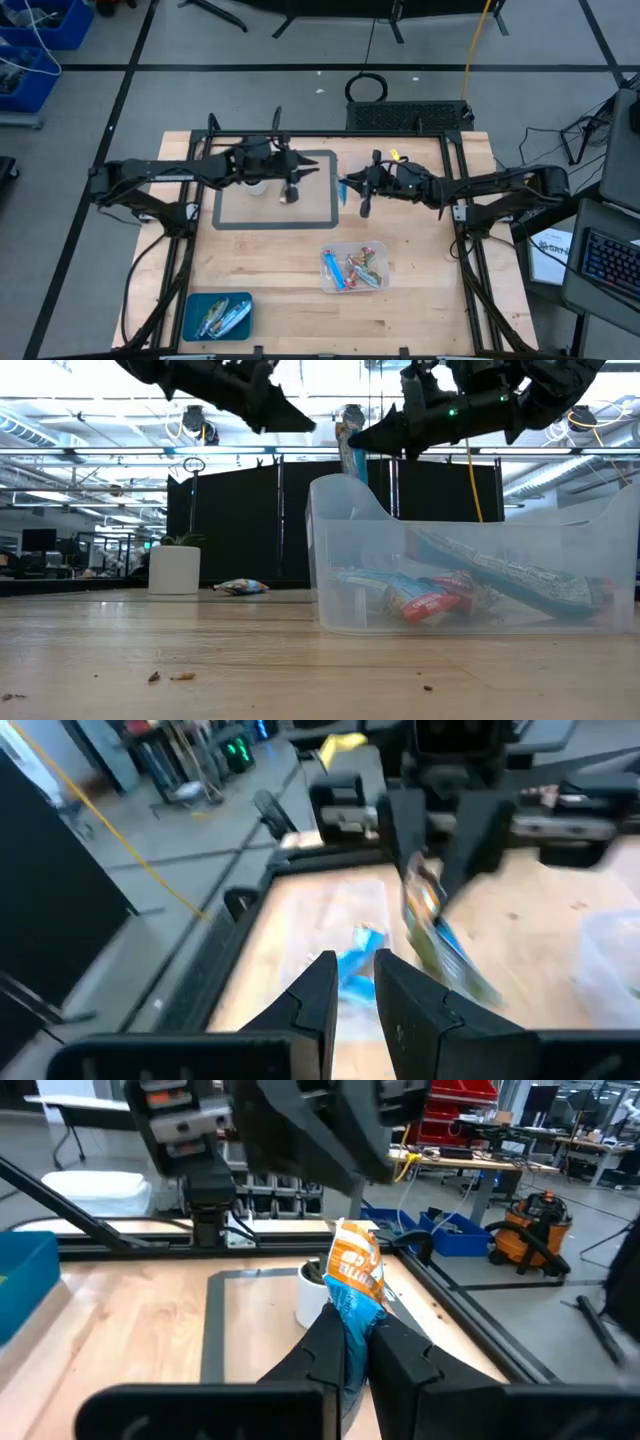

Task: Pick and place Granola Bars by type
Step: Put the yellow granola bar into the top transparent bin

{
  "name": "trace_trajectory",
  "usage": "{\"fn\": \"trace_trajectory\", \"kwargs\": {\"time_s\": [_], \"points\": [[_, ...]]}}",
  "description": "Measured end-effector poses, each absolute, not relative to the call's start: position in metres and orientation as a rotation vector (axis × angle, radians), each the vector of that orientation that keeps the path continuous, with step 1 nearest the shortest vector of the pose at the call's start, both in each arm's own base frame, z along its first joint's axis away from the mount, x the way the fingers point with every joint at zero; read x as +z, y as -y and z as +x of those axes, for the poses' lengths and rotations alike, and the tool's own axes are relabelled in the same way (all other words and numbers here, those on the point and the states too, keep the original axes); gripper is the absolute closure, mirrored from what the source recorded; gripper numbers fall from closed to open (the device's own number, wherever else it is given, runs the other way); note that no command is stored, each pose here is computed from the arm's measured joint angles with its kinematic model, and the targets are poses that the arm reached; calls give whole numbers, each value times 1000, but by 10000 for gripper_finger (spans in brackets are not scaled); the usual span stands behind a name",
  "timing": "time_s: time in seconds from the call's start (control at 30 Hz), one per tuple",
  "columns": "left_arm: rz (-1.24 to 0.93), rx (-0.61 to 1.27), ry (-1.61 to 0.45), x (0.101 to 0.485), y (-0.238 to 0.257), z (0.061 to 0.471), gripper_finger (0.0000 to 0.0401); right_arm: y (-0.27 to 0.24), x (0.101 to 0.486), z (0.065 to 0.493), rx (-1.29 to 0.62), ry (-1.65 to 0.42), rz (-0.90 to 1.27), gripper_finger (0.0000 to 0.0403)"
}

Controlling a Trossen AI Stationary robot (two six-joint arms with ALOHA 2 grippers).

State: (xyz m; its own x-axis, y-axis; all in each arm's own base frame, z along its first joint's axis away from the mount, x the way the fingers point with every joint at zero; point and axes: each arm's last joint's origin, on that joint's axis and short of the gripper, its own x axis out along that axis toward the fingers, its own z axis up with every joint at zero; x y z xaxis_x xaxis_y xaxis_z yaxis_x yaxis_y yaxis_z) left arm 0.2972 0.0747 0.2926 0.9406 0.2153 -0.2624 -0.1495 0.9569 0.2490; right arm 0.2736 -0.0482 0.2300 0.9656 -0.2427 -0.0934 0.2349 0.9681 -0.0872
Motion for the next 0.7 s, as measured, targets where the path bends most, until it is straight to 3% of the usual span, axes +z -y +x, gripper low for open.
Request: {"fn": "trace_trajectory", "kwargs": {"time_s": [0.33,0.7], "points": [[165,-31,-282,294,-71,257,324,46,247,257,-247,-119,-105,383],[113,54,-97,252,-63,192,324,43,260,240,-246,-131,-117,383]]}}
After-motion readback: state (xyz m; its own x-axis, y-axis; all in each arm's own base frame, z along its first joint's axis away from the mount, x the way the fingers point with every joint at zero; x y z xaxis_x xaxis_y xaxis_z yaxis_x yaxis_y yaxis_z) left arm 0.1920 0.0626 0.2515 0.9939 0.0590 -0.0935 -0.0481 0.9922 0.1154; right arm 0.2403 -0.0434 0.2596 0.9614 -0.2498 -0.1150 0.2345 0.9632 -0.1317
